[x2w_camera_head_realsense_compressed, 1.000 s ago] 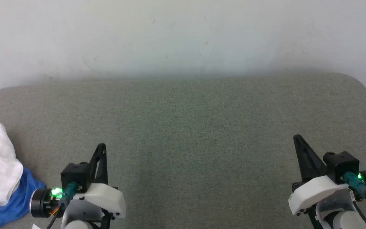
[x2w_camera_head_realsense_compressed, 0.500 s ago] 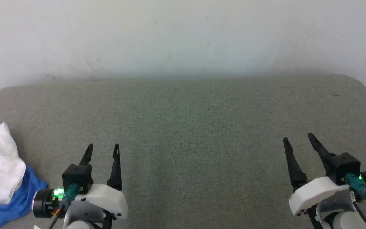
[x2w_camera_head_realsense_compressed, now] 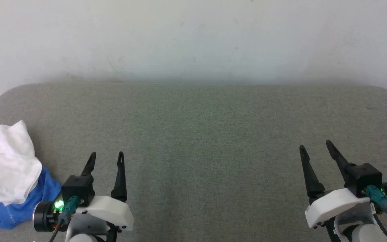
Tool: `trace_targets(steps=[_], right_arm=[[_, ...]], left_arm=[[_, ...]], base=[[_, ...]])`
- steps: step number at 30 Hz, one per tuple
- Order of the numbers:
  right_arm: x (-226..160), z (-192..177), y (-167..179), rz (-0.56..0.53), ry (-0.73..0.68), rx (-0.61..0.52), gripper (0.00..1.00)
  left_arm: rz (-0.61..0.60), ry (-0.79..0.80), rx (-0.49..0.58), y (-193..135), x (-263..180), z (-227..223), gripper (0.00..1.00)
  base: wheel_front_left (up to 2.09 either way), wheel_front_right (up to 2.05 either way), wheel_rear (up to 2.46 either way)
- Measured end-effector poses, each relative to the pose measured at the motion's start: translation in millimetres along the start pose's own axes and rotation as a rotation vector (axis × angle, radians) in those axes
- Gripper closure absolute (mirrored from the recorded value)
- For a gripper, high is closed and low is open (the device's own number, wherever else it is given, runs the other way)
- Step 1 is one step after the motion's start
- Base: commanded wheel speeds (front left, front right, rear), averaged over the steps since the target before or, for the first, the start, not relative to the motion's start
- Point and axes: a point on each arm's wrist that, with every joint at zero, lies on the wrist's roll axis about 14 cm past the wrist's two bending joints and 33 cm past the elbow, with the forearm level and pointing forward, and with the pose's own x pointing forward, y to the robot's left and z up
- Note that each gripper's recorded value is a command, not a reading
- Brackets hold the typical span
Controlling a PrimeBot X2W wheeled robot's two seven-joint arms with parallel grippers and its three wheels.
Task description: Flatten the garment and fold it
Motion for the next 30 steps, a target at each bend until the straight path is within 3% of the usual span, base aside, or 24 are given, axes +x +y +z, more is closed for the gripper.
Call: trace_targets(steps=[30], right_arm=[[26.7,-1.1,65.1,0.196,-0.032,0.019,0.0]], left_arm=[[0.225,-0.04,-0.033,72.5,-38.6,1.8,0.0]], base=[[0.0,0.0,0.0]])
